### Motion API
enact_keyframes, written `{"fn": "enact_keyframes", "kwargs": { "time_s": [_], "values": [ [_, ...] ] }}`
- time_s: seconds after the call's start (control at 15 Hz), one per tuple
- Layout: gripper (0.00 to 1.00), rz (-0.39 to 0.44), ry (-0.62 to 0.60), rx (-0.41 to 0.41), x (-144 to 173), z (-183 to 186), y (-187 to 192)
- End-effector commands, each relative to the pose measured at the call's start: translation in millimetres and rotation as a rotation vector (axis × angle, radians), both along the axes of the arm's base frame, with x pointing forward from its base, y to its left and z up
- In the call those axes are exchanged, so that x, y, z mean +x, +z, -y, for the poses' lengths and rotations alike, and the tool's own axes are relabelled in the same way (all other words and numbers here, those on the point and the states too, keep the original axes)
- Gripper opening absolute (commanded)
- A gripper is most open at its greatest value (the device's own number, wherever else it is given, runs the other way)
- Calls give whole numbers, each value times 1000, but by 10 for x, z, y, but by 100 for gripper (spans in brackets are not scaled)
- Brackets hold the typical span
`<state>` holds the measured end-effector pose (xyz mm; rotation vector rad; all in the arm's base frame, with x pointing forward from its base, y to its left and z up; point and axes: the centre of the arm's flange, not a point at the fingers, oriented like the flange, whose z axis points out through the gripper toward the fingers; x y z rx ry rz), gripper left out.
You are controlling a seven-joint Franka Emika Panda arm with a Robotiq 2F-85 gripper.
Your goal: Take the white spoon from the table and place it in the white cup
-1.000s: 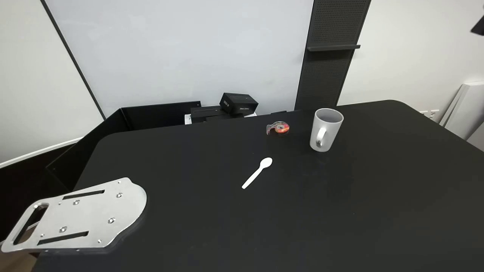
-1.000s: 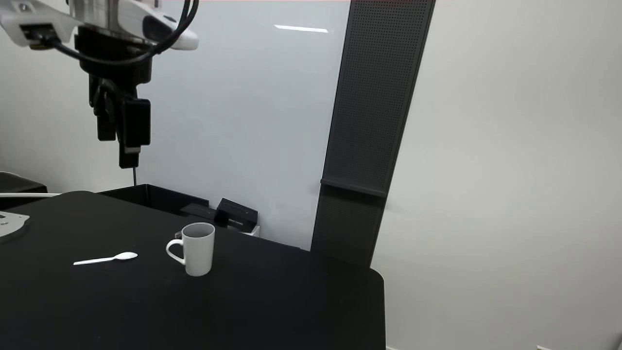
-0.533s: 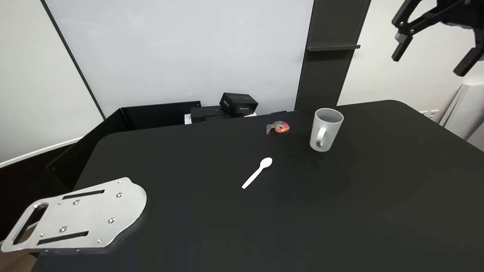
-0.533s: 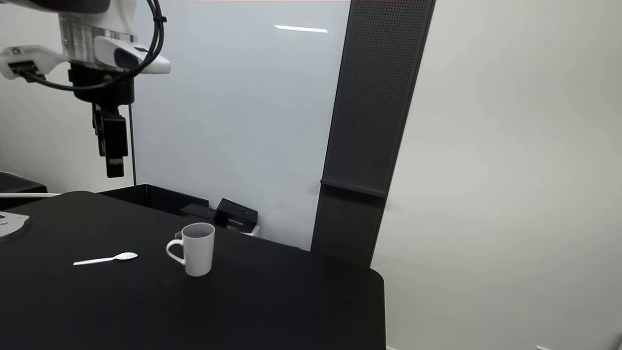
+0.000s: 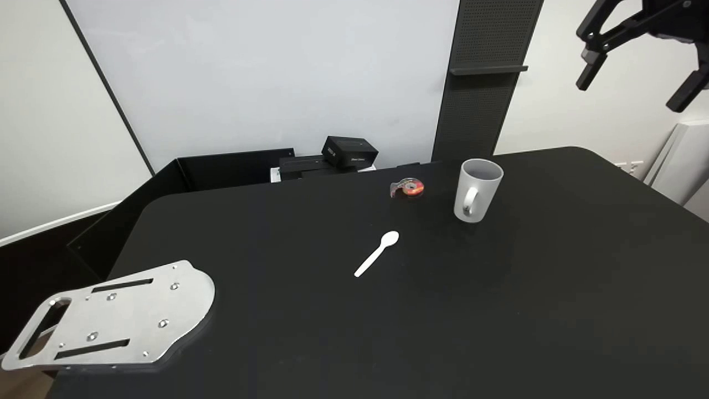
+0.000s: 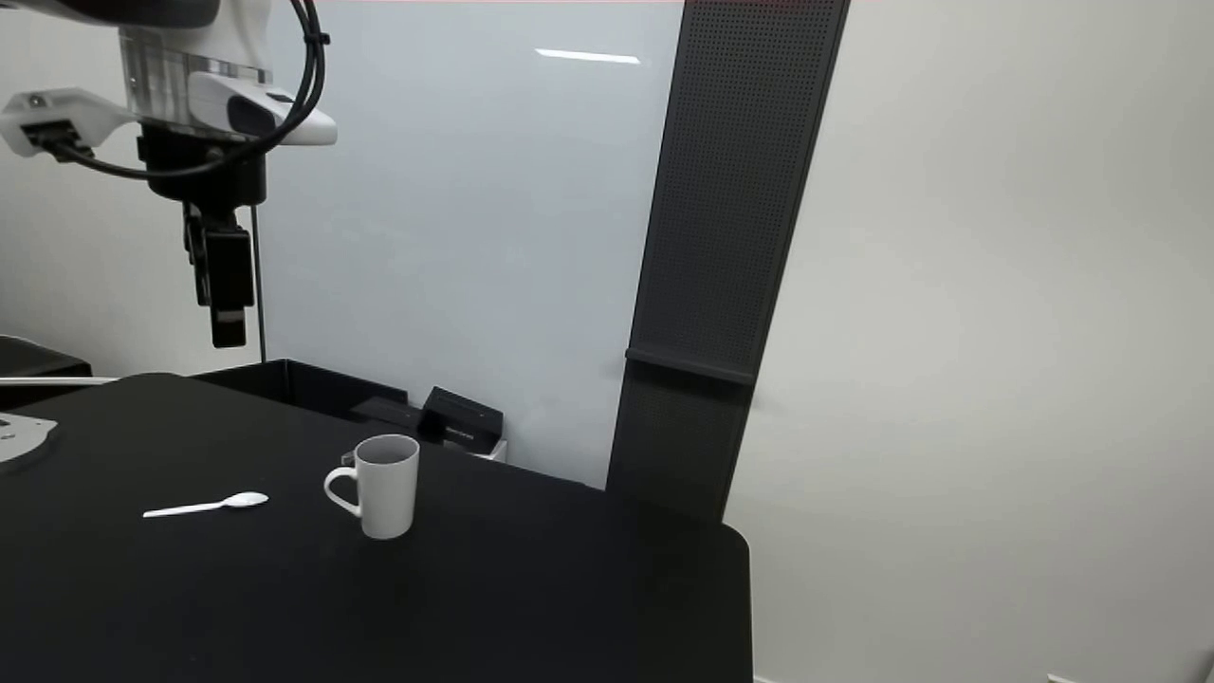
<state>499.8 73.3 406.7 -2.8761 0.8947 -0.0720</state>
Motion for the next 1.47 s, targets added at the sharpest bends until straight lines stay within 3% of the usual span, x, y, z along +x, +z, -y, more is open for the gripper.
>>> {"fn": "enact_keyframes", "kwargs": {
  "time_s": [0.0, 0.27, 0.6, 0.93, 1.4],
  "values": [
    [100, 0, 0, 0, 0, 0, 0],
    [100, -9, -11, -1, 35, -43, -28],
    [100, -8, -2, 7, 208, -526, -128],
    [100, 60, -39, 15, 532, -1214, -129],
    [100, 150, -199, 1, 1190, -1783, -285]
  ]
}}
